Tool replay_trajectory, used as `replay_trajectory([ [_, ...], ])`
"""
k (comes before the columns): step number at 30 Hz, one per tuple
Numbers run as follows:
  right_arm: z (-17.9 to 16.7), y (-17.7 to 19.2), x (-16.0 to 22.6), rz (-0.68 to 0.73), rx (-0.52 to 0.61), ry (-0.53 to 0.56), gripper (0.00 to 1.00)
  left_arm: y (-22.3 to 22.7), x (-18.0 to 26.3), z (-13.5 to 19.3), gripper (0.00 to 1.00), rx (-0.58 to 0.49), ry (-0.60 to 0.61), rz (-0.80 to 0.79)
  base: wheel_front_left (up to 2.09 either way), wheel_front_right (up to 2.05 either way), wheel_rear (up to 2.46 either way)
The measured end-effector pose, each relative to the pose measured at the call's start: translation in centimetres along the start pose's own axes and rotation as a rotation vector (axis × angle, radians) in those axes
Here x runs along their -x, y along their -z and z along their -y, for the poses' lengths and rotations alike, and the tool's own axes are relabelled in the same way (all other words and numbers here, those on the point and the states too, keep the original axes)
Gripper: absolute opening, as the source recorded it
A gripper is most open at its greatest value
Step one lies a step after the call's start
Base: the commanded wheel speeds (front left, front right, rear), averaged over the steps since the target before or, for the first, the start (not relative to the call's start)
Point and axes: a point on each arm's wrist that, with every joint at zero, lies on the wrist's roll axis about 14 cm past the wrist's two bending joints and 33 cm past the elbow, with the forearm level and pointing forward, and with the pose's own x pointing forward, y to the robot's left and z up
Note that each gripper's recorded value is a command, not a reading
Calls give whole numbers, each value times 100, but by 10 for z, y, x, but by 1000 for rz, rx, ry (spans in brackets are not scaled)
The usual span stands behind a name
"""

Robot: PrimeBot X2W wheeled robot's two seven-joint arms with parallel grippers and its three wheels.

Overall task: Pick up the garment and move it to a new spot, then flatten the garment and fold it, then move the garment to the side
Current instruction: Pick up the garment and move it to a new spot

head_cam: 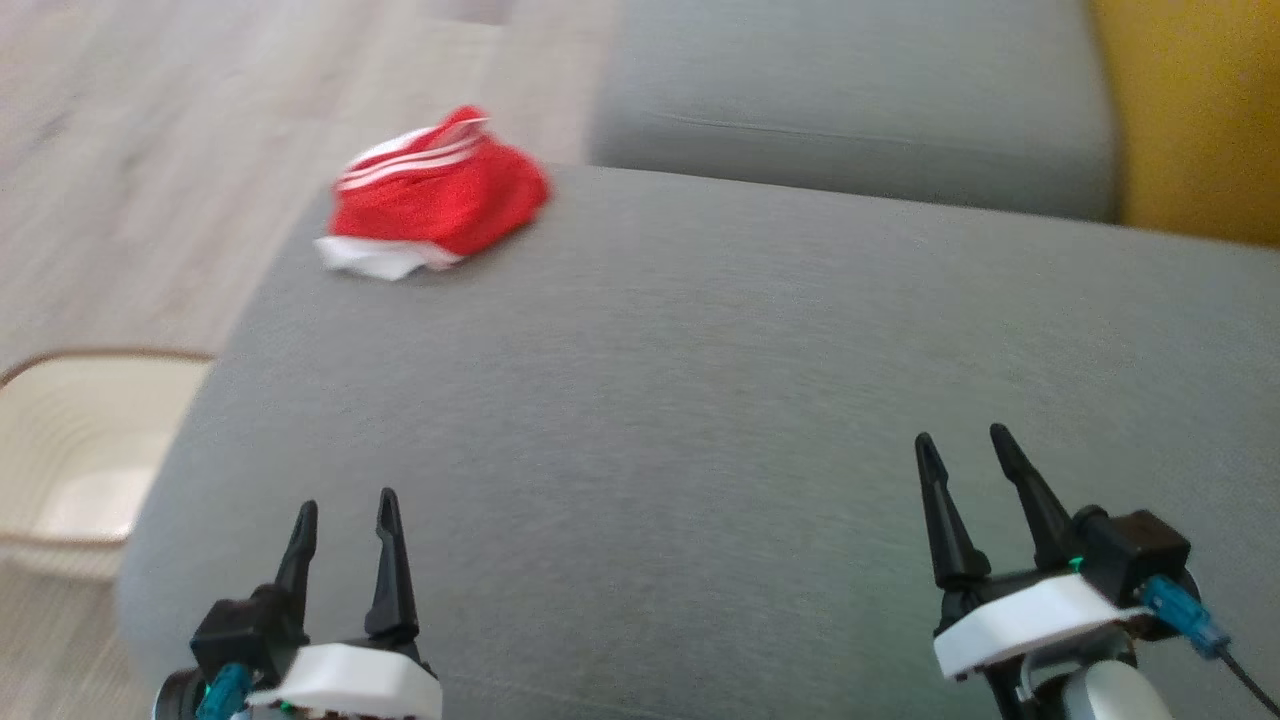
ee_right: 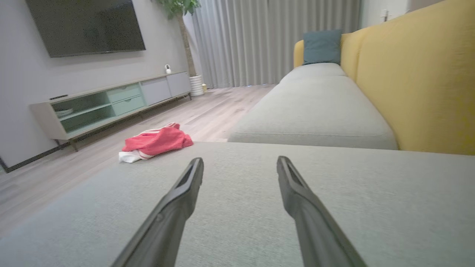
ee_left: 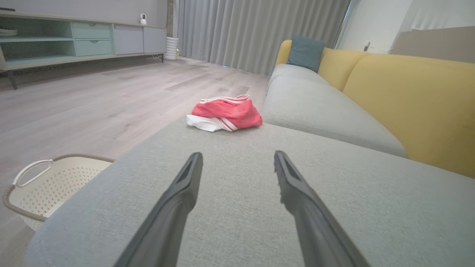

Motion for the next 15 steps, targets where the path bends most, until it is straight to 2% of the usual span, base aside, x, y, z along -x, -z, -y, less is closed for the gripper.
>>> replay_trajectory([
  [6, -49, 12, -20, -42, -9, -160, 100, -16, 27, -53, 100, -9, -175, 56, 0, 0, 0],
  [11, -104, 17, -34, -63, -3, -330, 100, -35, 57, -101, 100, -21, -357, 115, 0, 0, 0],
  [15, -128, 21, -46, -75, -6, -407, 100, -35, 75, -119, 100, -33, -444, 105, 0, 0, 0],
])
